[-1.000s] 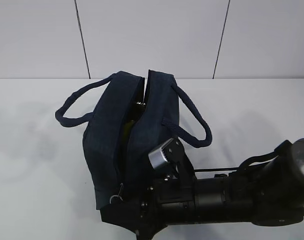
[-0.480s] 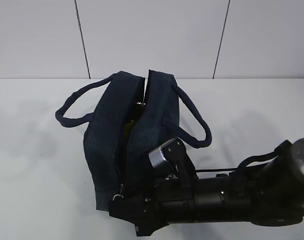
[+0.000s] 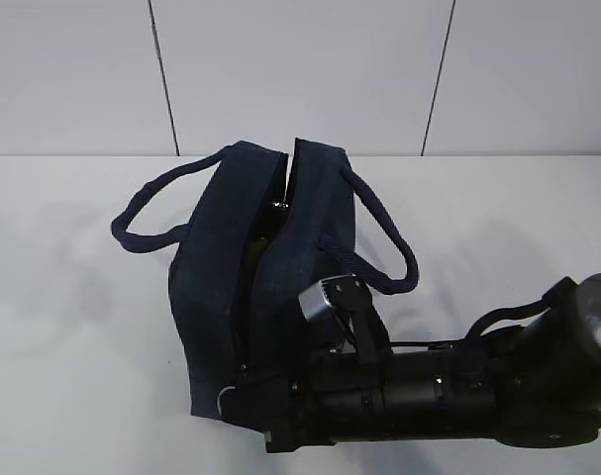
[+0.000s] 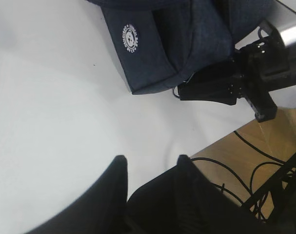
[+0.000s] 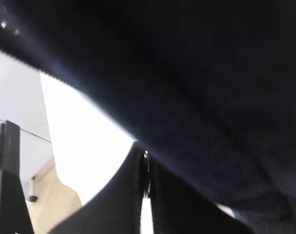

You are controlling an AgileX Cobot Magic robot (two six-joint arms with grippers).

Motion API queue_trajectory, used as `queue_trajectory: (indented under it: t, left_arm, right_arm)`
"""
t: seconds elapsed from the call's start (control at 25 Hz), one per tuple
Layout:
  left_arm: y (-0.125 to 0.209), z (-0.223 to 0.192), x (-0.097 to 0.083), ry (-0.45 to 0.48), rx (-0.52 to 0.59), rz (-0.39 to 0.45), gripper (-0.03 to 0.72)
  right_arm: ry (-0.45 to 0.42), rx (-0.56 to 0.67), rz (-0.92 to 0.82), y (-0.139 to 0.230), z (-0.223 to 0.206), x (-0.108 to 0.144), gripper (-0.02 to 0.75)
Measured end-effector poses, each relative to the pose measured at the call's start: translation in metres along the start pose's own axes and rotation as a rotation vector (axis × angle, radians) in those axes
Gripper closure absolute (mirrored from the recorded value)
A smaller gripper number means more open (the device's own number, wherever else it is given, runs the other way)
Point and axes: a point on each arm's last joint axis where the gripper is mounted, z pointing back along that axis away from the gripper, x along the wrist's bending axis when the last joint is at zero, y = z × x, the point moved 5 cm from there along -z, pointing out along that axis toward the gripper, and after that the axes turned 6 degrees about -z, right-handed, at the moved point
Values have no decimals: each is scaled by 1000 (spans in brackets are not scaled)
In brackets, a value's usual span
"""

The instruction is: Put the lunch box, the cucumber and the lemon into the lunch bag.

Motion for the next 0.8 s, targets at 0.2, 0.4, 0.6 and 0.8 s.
queue_trajectory:
  t: [0.2, 0.4, 0.6, 0.8]
  left_arm:
    - [0, -2, 1, 3, 12, 4, 400]
    - [4, -9, 2, 23, 82, 21, 308]
    - [4, -22, 2, 42, 138, 16, 298]
    - [1, -39, -5, 38, 170, -66, 297]
  right_arm:
    - [-2, 4, -51, 1, 0, 0, 746]
    - [-5, 9, -63, 1, 0, 1, 747]
    - [-14, 20, -51, 2, 1, 3, 747]
    - [-18, 15, -36, -2, 3, 7, 748]
